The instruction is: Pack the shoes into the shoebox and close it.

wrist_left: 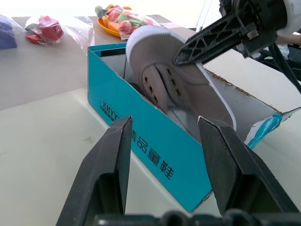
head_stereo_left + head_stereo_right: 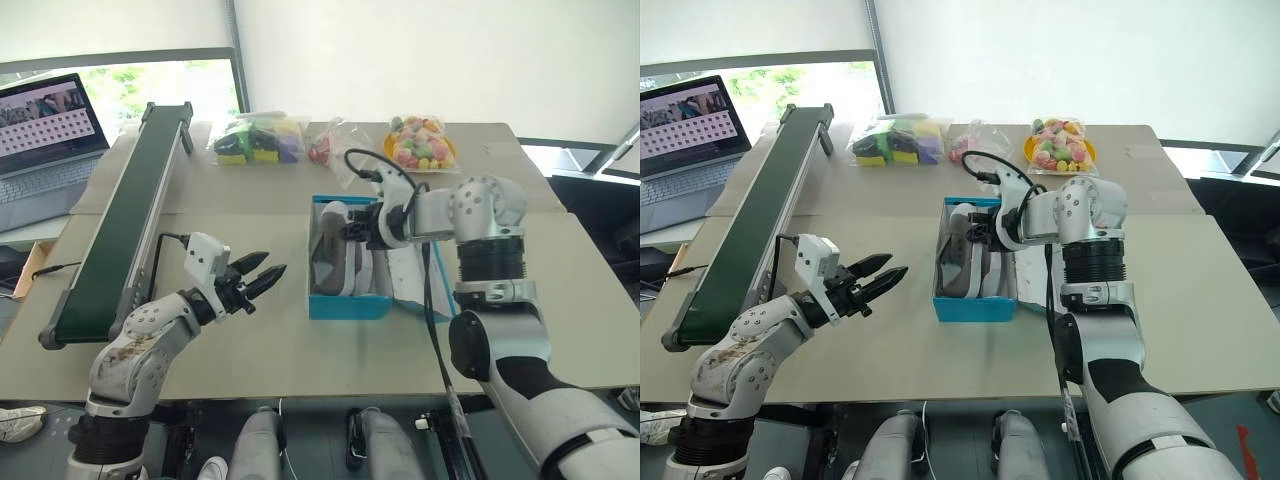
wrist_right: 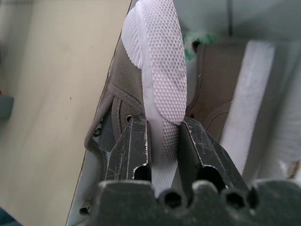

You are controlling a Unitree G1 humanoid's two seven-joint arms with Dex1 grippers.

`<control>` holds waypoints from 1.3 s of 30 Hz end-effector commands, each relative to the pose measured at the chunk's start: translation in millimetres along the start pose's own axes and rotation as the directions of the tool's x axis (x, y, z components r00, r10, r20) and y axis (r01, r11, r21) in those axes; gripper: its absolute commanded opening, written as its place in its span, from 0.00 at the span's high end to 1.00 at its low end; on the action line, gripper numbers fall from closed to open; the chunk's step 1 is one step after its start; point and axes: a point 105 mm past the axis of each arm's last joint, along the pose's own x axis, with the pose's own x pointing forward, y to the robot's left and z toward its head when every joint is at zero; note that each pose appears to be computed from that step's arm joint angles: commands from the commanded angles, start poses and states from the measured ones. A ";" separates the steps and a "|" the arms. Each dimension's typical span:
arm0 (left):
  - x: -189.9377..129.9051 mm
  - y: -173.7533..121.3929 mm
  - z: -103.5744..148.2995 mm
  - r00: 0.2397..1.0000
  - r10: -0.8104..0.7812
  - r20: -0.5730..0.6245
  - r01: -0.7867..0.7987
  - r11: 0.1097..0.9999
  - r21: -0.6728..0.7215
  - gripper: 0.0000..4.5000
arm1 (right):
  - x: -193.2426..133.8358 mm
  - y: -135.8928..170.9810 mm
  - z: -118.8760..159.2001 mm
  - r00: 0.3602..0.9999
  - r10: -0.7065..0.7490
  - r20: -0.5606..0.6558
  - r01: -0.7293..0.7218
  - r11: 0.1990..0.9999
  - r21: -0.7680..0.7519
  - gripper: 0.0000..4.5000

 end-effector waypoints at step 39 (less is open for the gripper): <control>22.9 -1.2 10.7 0.996 -0.094 0.007 0.094 0.995 0.043 0.46 | -104.8 40.3 -4.6 0.896 0.368 0.248 -0.255 0.885 -0.390 0.54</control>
